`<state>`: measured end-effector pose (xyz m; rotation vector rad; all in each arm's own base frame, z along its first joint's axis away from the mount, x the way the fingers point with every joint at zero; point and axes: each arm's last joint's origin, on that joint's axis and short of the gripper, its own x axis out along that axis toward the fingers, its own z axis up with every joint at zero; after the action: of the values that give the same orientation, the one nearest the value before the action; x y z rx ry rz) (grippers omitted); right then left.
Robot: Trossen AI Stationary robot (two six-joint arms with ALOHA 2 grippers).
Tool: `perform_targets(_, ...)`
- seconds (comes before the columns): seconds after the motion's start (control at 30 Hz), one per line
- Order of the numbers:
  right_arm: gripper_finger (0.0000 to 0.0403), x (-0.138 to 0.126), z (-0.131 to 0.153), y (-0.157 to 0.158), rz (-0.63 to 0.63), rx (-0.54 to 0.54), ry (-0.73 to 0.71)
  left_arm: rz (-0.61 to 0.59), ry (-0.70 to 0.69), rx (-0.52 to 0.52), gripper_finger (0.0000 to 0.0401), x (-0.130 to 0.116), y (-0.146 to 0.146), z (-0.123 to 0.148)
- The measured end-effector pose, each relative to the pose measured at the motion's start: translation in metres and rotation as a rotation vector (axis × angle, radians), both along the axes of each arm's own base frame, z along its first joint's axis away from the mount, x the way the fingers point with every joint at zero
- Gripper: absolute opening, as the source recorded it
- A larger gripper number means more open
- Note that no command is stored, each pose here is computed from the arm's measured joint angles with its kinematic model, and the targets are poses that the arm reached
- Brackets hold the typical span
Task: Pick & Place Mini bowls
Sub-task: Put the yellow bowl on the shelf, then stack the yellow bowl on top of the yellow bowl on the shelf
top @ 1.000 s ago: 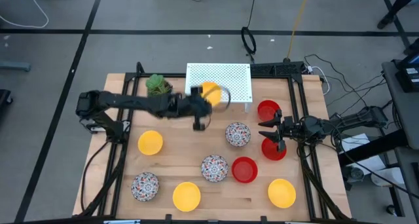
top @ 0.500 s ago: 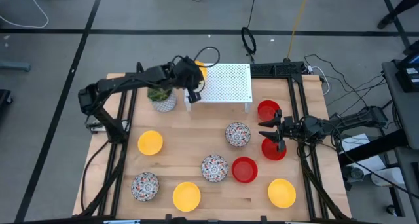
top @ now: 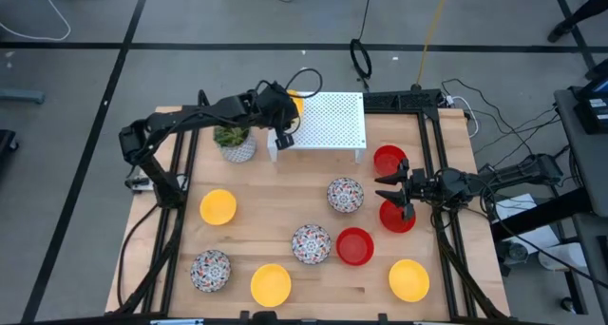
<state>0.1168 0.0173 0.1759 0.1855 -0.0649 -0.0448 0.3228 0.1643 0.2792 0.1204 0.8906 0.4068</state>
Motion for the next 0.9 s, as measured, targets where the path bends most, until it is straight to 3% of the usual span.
perform_targets(0.5,0.016,0.0,0.0,0.0,0.0,0.0,0.001,0.105,-0.1,0.019,0.0051,0.003,0.004,0.008)
perform_targets(0.7,0.016,0.0,0.0,0.0,0.0,0.0,0.001,0.082,-0.106,0.02,0.0106,0.006,-0.004,0.009)
perform_targets(0.9,0.016,0.0,0.0,0.0,0.0,0.0,0.0,-0.006,-0.158,0.023,0.0152,0.011,-0.038,0.025)
